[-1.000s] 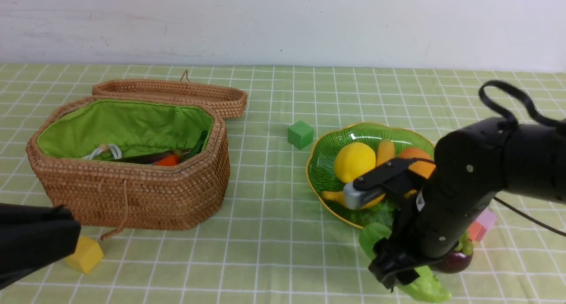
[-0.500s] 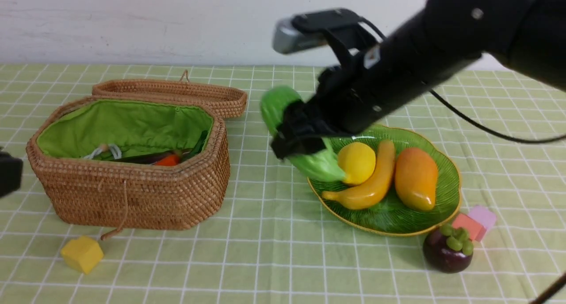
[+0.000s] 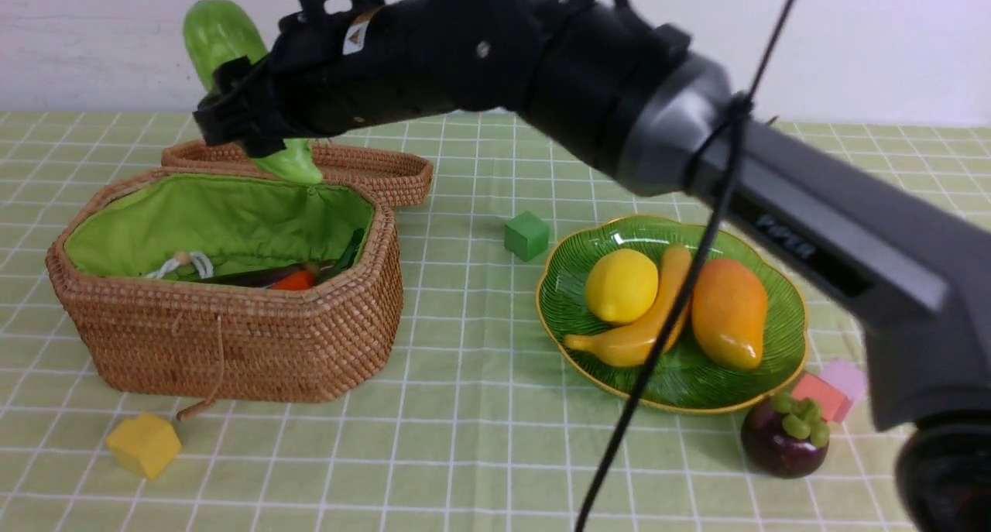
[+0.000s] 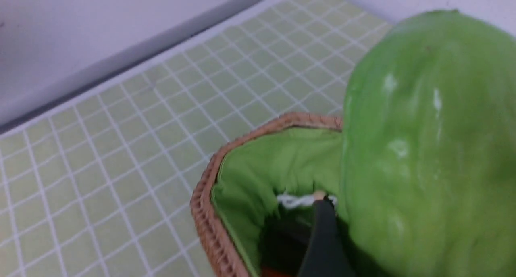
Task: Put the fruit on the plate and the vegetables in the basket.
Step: Take a chayote with your right arm and place it on the basket on the left.
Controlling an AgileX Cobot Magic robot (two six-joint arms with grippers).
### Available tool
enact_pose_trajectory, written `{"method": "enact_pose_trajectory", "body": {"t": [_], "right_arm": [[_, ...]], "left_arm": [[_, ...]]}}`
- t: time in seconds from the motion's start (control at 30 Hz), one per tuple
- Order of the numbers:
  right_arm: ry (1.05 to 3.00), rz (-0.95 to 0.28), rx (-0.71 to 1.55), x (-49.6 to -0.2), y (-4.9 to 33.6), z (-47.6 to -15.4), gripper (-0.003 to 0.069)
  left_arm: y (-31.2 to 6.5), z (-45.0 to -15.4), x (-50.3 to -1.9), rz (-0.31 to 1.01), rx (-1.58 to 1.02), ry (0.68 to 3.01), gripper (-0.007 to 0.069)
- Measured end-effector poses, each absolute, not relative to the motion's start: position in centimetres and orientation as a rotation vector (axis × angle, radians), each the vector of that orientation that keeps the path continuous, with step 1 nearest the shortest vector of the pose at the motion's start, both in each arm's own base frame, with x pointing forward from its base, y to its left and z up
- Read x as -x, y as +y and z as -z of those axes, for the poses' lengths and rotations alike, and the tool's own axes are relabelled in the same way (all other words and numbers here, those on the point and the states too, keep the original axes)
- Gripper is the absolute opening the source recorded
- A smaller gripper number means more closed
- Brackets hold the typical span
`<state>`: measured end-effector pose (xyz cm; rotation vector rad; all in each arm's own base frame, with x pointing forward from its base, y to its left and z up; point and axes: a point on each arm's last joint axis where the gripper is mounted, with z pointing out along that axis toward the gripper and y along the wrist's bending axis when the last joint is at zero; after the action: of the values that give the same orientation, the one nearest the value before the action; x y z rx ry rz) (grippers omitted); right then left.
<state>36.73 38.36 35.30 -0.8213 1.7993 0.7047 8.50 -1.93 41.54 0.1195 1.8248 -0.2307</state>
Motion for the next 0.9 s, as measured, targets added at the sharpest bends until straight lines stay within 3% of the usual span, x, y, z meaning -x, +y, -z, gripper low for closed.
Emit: {"method": "enact_pose_trajectory", "body": {"t": [0.27, 0.63, 0.9], "right_arm": [[1.829, -0.691, 0.815, -38.5, 40.1, -30.6, 0.0456], [1.830, -0.672, 0.832, -38.7, 40.3, -29.9, 0.0461], [1.827, -0.655, 0.845, -38.7, 40.2, -29.8, 0.0610]], "left_arm": [[-1.7, -41.7, -8.6, 0.199, -0.110, 1.806, 0.0039], [-1.7, -41.7, -8.6, 0.194, -0.109, 1.803, 0.0039], [-1.7, -41.7, -8.6, 0.194, -0.109, 1.803, 0.0043]]}}
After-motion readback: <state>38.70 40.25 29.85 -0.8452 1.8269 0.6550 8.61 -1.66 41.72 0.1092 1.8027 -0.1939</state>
